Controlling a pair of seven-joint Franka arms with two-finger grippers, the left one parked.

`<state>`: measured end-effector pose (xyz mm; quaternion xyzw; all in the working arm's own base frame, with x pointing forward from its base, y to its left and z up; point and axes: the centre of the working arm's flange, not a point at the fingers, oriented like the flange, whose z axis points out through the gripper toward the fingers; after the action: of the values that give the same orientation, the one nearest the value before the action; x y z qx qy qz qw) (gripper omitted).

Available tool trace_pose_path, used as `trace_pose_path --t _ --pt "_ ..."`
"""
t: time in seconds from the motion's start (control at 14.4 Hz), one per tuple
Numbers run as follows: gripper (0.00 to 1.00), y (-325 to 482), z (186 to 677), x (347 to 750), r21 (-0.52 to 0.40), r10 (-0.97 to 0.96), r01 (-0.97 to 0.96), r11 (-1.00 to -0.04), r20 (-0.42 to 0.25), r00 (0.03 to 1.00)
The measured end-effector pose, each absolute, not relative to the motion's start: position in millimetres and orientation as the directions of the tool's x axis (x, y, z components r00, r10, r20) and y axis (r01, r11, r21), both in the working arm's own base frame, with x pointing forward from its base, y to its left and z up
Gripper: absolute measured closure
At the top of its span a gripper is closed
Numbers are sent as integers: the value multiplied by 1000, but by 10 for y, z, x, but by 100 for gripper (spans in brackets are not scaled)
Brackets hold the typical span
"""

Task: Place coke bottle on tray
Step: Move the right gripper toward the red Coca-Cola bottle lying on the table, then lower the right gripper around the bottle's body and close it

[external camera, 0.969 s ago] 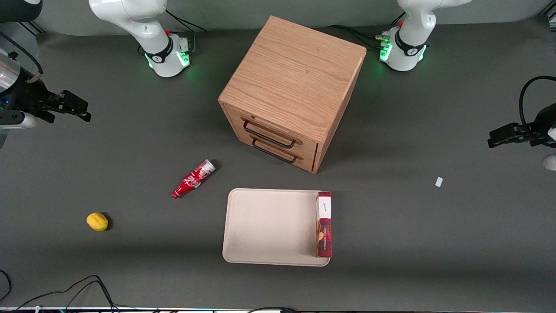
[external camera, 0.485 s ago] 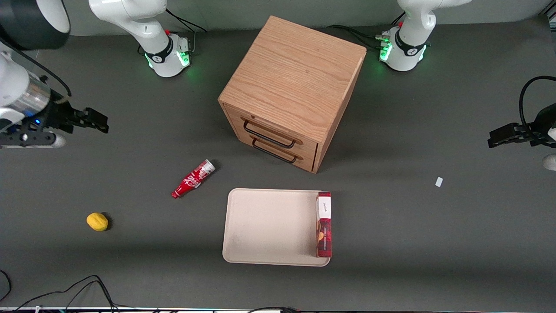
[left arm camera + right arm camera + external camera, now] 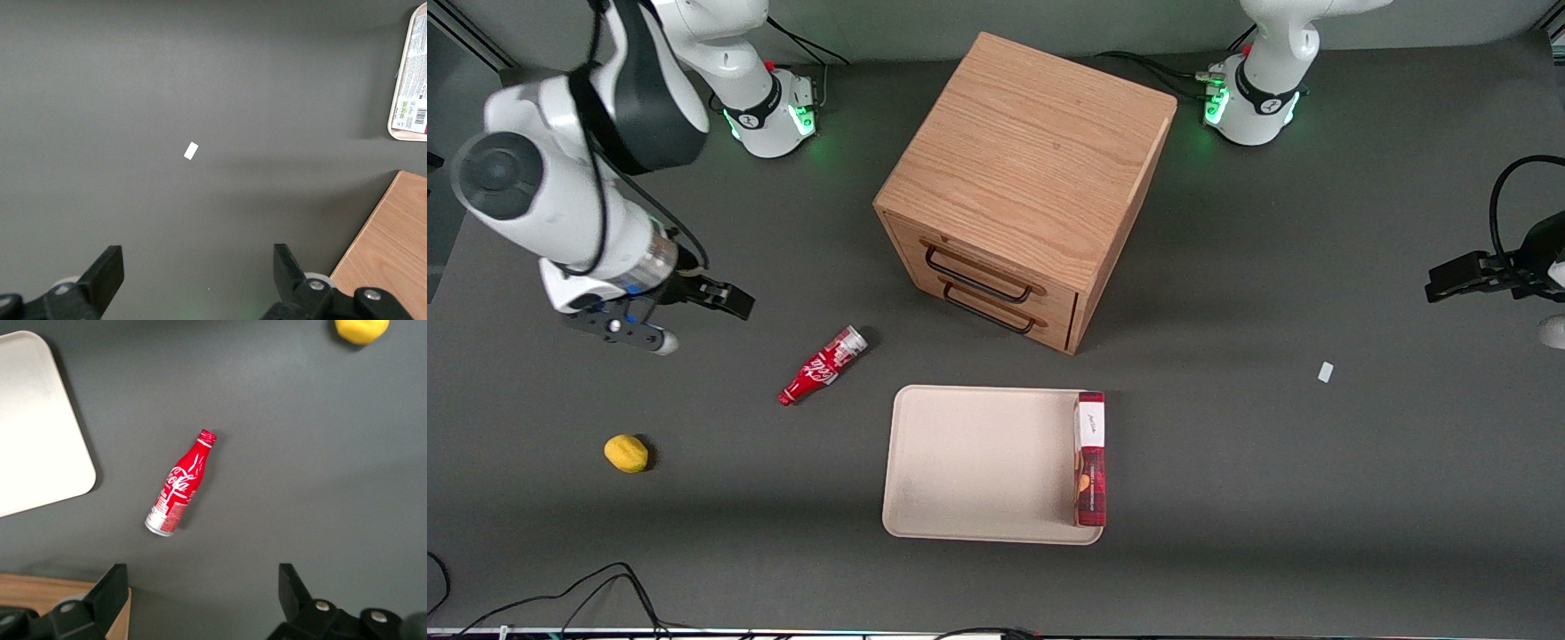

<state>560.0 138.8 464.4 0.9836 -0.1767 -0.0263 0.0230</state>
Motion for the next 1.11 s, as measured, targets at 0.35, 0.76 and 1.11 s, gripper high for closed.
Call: trace_pose_path --t 0.35,0.76,1.11 --pt "0 1593 3723 5317 66 -526 -524 -849 -8 851" --pt "0 1664 2779 5217 29 -652 -651 -758 -6 759" --pt "0 1553 2339 5361 -19 -680 -679 -733 6 734"
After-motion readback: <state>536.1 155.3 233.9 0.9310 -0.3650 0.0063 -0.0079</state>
